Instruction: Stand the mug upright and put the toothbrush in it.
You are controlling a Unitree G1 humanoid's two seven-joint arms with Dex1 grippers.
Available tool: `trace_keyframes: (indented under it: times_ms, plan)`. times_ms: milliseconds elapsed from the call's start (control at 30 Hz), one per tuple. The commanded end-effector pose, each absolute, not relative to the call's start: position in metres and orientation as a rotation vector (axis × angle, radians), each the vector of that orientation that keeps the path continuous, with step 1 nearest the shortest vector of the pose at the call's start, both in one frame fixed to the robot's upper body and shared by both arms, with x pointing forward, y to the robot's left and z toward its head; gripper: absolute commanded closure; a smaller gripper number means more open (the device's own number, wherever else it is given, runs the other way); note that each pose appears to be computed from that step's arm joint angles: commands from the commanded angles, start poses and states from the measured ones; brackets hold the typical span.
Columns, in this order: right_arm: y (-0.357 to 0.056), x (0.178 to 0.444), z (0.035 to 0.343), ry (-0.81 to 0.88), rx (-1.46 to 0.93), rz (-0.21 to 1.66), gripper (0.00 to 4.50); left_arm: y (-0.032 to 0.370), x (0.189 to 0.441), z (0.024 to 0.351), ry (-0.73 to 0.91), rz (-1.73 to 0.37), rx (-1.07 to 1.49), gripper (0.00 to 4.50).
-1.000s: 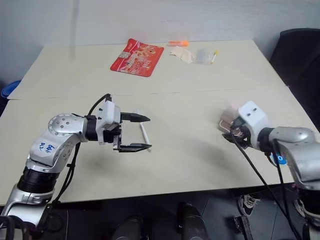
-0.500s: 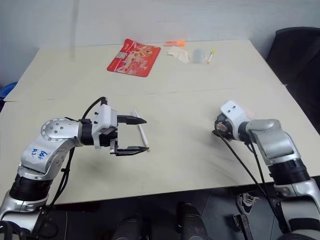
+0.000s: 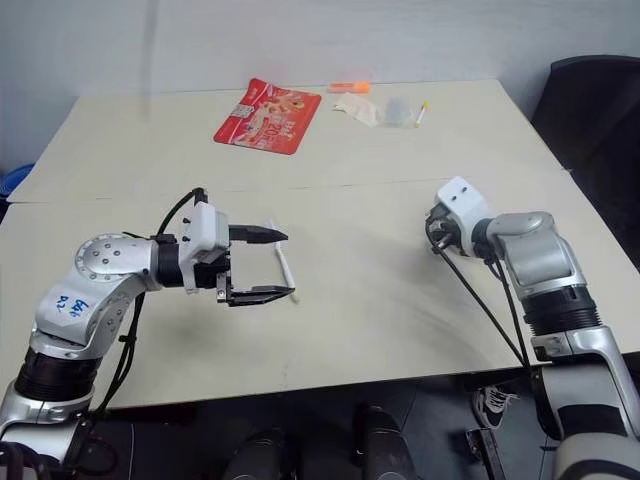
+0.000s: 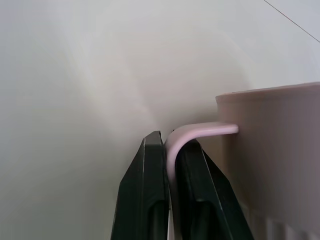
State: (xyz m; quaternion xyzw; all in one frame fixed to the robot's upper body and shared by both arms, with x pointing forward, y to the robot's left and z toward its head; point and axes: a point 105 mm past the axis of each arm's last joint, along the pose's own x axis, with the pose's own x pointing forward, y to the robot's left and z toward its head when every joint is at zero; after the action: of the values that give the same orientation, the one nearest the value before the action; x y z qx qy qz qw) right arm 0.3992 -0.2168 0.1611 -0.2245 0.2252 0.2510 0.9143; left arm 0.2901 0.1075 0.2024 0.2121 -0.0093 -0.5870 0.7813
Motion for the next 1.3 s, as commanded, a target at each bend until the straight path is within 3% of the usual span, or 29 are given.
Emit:
trace_keyframes:
  times_ms: [33,167,333,533,767,867,1167,1200,1300]
  plan:
    - [-0.181,0.394,0.176,0.351,-0.292,0.676,4.48,0.117,0.288,0.218,-0.065,-1.217,0.471,0.0]
    - [-0.125,0.383,0.21,0.136,-0.1,0.866,4.48,0.135,0.29,0.233,-0.074,-1.122,0.402,0.0]
    - [-0.064,0.369,0.214,-0.05,0.036,1.005,4.48,0.161,0.288,0.24,-0.046,-1.015,0.384,0.0]
    - [-0.042,0.366,0.191,-0.161,0.271,1.007,4.48,0.165,0.283,0.238,-0.014,-1.0,0.408,0.0]
    - [-0.05,0.342,0.136,-0.072,0.139,1.053,4.48,0.157,0.274,0.235,0.013,-1.054,0.424,0.0]
    - [-0.053,0.33,0.123,-0.047,0.057,1.092,3.68,0.158,0.275,0.234,0.017,-1.054,0.421,0.0]
    - [-0.068,0.332,0.121,-0.013,0.008,1.001,0.54,0.151,0.276,0.234,0.012,-1.095,0.372,0.0]
    - [-0.07,0.328,0.122,-0.01,-0.007,1.003,0.3,0.15,0.275,0.234,0.013,-1.104,0.347,0.0]
    - [-0.078,0.315,0.127,-0.001,-0.091,1.013,0.3,0.149,0.273,0.232,0.04,-1.098,0.3,0.0]
